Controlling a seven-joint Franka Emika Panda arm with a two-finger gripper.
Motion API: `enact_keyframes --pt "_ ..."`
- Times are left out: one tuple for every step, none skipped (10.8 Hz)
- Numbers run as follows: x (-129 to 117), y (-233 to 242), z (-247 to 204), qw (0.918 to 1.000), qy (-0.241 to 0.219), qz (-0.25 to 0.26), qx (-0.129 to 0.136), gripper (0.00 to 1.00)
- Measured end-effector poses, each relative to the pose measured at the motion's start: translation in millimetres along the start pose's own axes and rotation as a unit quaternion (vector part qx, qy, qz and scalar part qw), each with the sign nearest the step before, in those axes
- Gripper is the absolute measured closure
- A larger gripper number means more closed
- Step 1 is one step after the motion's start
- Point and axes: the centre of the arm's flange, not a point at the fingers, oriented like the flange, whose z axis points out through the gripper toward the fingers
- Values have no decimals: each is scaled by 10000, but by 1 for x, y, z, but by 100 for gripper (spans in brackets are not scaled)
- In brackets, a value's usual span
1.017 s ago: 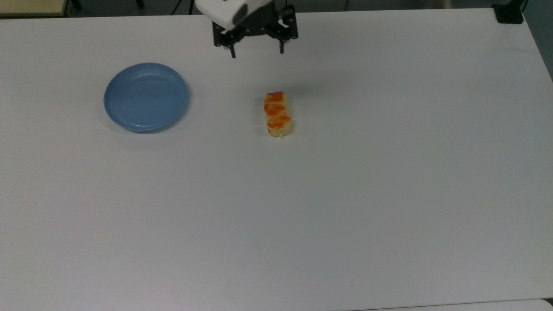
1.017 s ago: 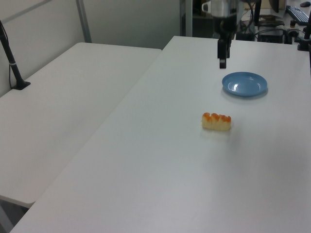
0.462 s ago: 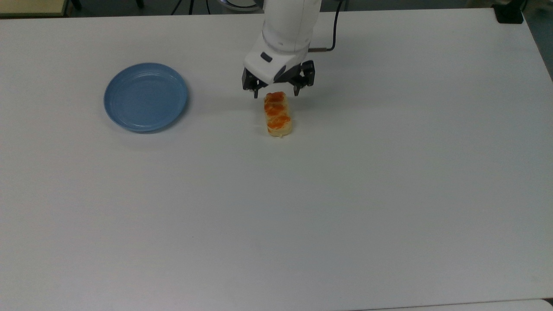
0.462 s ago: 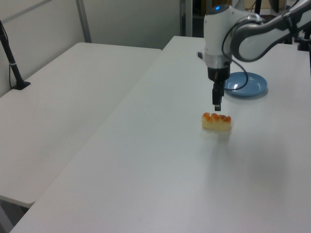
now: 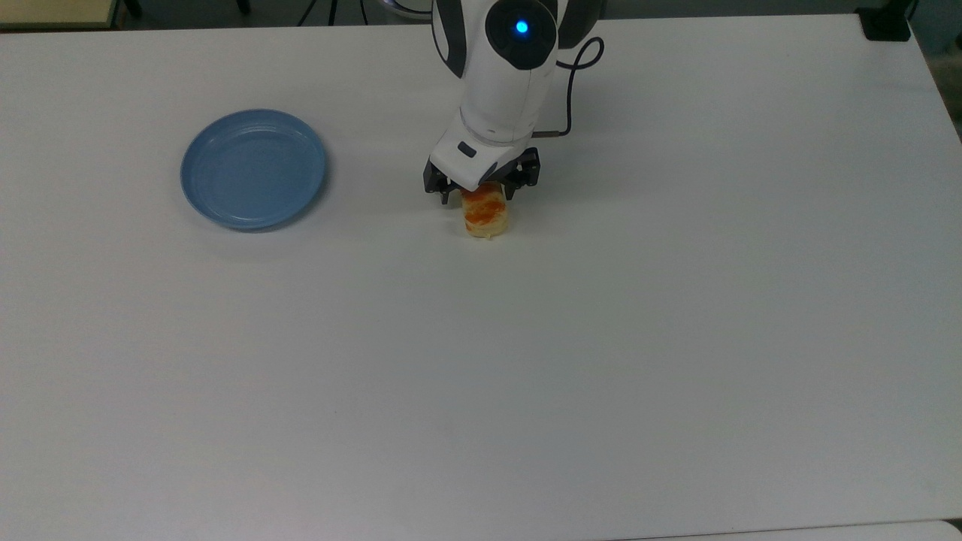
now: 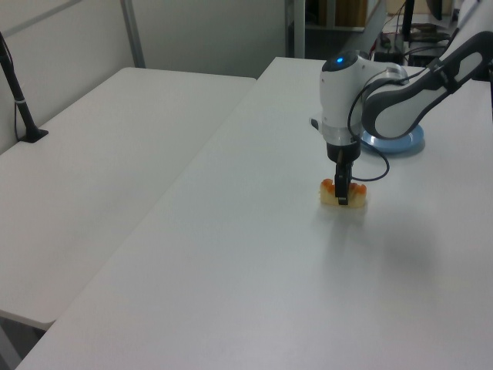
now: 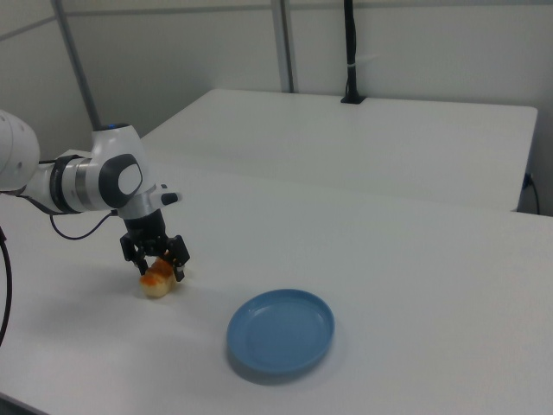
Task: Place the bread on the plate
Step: 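Close the gripper on the bread roll and lift it, then carry the bread roll over the blue plate and lower it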
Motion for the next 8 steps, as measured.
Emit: enact_keyframes --pt "0 -7 2 9999 3 116 -2 7" --pt "1 -10 -1 9998 31 202 -2 27" --pt "3 -9 -7 9997 93 238 4 42" --pt "7 -4 -20 9993 218 292 17 57" --pt "11 5 -41 9985 395 387 29 65" --pt "10 19 -71 9979 407 499 -4 68" --pt "4 34 -109 9984 240 517 -47 70" --pt "-6 51 -153 9990 7 440 92 72"
